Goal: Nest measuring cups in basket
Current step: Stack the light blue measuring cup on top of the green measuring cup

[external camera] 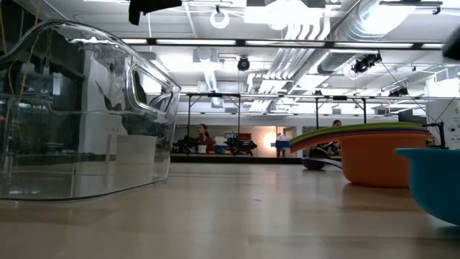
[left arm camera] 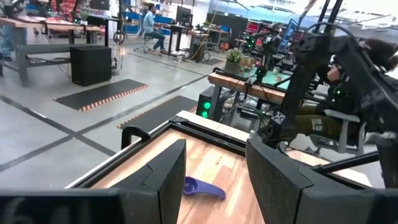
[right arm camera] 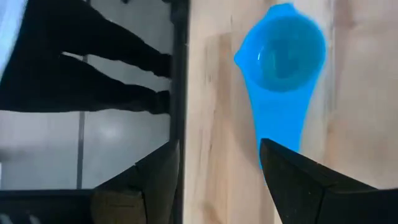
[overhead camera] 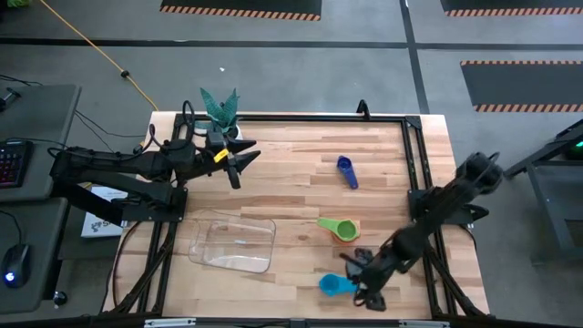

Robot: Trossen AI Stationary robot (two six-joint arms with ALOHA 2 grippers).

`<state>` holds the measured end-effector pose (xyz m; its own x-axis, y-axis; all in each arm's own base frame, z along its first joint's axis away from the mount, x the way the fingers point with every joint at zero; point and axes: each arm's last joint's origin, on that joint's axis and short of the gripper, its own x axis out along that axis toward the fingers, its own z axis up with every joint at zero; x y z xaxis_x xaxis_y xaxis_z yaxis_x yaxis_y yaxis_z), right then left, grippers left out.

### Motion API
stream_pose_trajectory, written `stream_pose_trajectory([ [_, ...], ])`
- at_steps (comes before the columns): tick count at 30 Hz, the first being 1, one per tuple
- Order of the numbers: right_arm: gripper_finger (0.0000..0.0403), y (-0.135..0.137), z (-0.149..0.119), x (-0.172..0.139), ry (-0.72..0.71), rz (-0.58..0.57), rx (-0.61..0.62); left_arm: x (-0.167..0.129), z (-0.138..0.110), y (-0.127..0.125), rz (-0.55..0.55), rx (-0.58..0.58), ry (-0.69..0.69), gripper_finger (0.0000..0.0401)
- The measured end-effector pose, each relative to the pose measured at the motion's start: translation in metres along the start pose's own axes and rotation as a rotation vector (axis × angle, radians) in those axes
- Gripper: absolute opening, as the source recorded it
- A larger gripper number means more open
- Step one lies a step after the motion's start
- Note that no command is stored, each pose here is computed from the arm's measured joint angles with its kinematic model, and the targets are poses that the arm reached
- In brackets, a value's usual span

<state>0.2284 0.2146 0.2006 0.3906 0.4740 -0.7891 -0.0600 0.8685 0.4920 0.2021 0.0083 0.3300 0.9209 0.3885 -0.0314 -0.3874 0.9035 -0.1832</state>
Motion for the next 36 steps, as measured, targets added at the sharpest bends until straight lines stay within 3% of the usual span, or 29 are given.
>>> stream_pose_trajectory([
  [4,0.0216,-0.014,-0.001,0.029,0.048,-0.070,0.036,0.000,0.000,0.000,0.000,0.001,0.001,0.0156],
  [10,0.0216,-0.028,0.003,0.038,0.046,-0.158,0.034,0.000,0.000,0.000,-0.001,0.000,0.000,0.0156],
  [18,0.0216,-0.033,0.000,0.045,0.084,-0.192,-0.088,0.000,0.000,0.000,-0.001,0.001,0.001,0.0156],
  [29,0.0214,-0.034,0.000,0.061,0.078,-0.160,-0.094,0.000,0.000,0.000,-0.001,0.001,0.001,0.0156],
  [32,0.0197,-0.035,0.000,0.062,0.077,-0.167,-0.095,0.000,0.000,0.000,-0.001,0.001,0.001,0.0156],
  [36,0.0145,-0.035,0.000,0.062,0.076,-0.174,-0.098,0.000,0.000,0.000,-0.001,0.001,0.001,0.0156],
])
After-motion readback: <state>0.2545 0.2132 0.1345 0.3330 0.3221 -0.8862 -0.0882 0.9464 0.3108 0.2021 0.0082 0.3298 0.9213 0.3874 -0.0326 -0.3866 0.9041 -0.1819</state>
